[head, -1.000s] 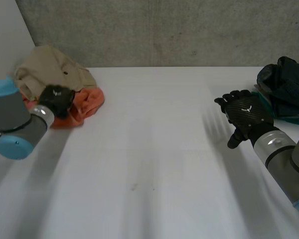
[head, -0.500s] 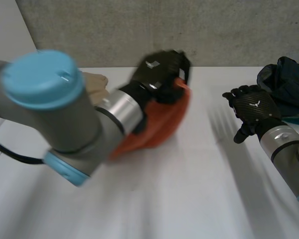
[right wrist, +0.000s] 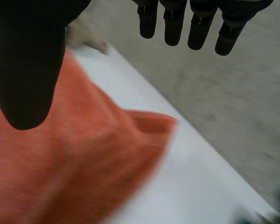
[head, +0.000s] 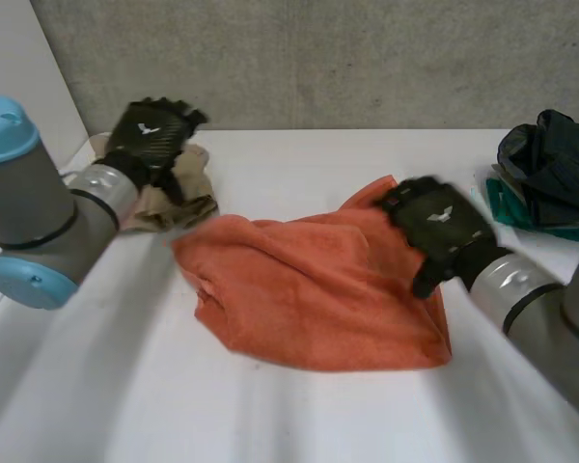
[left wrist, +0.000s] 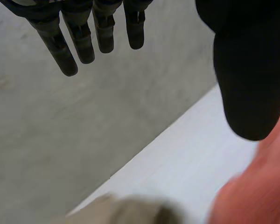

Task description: Fold the laundry.

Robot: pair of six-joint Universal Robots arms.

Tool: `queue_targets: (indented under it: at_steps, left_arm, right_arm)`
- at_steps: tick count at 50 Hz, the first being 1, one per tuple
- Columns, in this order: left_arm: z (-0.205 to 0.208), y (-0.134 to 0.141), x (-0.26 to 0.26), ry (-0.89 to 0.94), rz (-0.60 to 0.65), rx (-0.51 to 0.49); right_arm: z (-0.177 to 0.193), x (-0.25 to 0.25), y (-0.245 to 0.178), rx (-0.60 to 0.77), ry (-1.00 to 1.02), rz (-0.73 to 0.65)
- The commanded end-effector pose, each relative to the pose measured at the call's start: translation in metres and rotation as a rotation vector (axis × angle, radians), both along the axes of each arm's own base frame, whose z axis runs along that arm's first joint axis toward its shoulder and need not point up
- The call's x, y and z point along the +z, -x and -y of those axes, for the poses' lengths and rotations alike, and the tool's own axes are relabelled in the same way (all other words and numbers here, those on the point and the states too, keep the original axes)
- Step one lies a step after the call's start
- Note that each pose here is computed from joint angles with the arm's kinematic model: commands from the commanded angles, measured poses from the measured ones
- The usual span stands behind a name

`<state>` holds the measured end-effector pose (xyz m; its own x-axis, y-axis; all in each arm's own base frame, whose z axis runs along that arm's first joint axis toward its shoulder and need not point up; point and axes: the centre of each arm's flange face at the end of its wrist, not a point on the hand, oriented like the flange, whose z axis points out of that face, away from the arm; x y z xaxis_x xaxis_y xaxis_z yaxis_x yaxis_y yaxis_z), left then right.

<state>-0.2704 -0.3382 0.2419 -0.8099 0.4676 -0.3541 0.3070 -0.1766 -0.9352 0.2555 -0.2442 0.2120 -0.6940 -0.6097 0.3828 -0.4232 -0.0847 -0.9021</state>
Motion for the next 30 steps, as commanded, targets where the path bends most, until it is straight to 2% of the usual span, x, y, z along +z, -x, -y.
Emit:
queue_targets:
  at_steps: [1,4,11,17,21,25,26,29,30]
  left_arm:
    - [0.056,-0.037,-0.043,0.042,0.239,0.126]
    - [0.074,-0.039,-0.065,0.026,0.258,0.132]
    - [0.101,-0.041,-0.1,0.017,0.266,0.138]
    - [0.118,-0.04,-0.112,0.074,0.266,0.158]
    - [0.131,-0.043,-0.109,0.125,0.279,0.209]
    - [0.154,-0.072,-0.09,0.209,0.311,0.423]
    - [0.164,-0.09,-0.079,0.255,0.331,0.542]
    - [0.176,-0.121,-0.06,0.324,0.365,0.746]
    - [0.178,-0.134,-0.048,0.362,0.372,0.848]
  right_arm:
    - [-0.034,-0.036,-0.029,0.175,-0.112,-0.077]
    - [-0.042,-0.051,-0.039,0.213,-0.108,-0.117]
    - [-0.033,-0.063,-0.045,0.174,-0.038,-0.13]
    - [-0.035,-0.069,-0.046,0.163,-0.04,-0.141]
    - [-0.035,-0.07,-0.045,0.157,-0.042,-0.143]
    - [-0.033,-0.071,-0.043,0.145,-0.046,-0.145]
    - [-0.033,-0.071,-0.042,0.144,-0.046,-0.145]
    - [-0.032,-0.07,-0.042,0.14,-0.043,-0.144]
    - [-0.032,-0.07,-0.042,0.14,-0.043,-0.144]
